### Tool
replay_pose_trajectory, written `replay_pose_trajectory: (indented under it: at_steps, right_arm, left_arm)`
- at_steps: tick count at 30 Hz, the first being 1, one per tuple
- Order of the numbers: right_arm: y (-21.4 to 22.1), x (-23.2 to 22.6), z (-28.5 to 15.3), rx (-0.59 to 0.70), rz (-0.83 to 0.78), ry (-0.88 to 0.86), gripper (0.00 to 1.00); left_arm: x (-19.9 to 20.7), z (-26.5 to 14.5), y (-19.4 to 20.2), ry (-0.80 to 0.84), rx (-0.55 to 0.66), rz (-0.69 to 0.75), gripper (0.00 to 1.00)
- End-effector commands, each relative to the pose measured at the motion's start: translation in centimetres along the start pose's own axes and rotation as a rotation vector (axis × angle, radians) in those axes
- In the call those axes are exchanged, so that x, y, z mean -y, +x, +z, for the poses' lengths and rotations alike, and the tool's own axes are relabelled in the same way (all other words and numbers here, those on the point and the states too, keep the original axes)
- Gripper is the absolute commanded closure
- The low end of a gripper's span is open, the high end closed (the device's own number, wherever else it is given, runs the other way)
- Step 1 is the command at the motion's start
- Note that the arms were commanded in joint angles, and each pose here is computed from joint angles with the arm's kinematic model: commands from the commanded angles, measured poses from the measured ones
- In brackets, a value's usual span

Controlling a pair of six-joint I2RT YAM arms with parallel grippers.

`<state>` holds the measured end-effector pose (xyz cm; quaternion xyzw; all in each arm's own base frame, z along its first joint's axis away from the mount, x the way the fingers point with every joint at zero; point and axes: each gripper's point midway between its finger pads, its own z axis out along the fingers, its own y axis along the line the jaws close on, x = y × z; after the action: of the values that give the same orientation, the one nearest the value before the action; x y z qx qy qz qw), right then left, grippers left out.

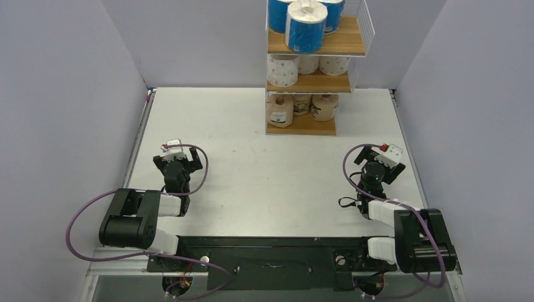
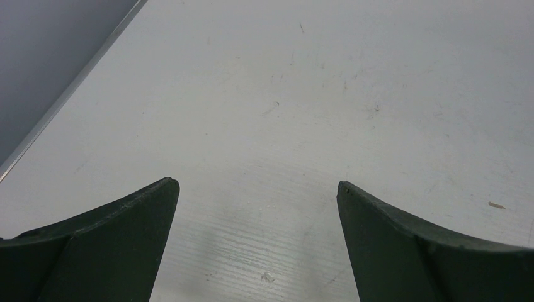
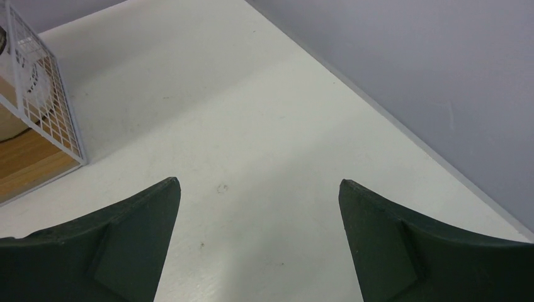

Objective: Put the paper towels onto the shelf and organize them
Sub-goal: Reset both arms

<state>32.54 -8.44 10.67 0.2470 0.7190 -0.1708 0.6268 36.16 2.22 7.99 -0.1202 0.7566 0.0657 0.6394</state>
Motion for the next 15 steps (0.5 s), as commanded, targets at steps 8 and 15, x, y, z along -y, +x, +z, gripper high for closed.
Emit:
replay_pose_trajectory:
  at_steps: [8,15]
  right_arm:
    - [-1.41,-2.77,1.30,0.092,0.007,-0.104,0.08]
    - [-1.38,-2.81,1.23,0.091,0.004,-0.105,0.08]
  left_arm:
    - [0.30,0.56,-2.00,-0.002,0.069,-0.025,0.04]
    - [0.30,0.55,-2.02,-0.002,0.070,-0.025,0.04]
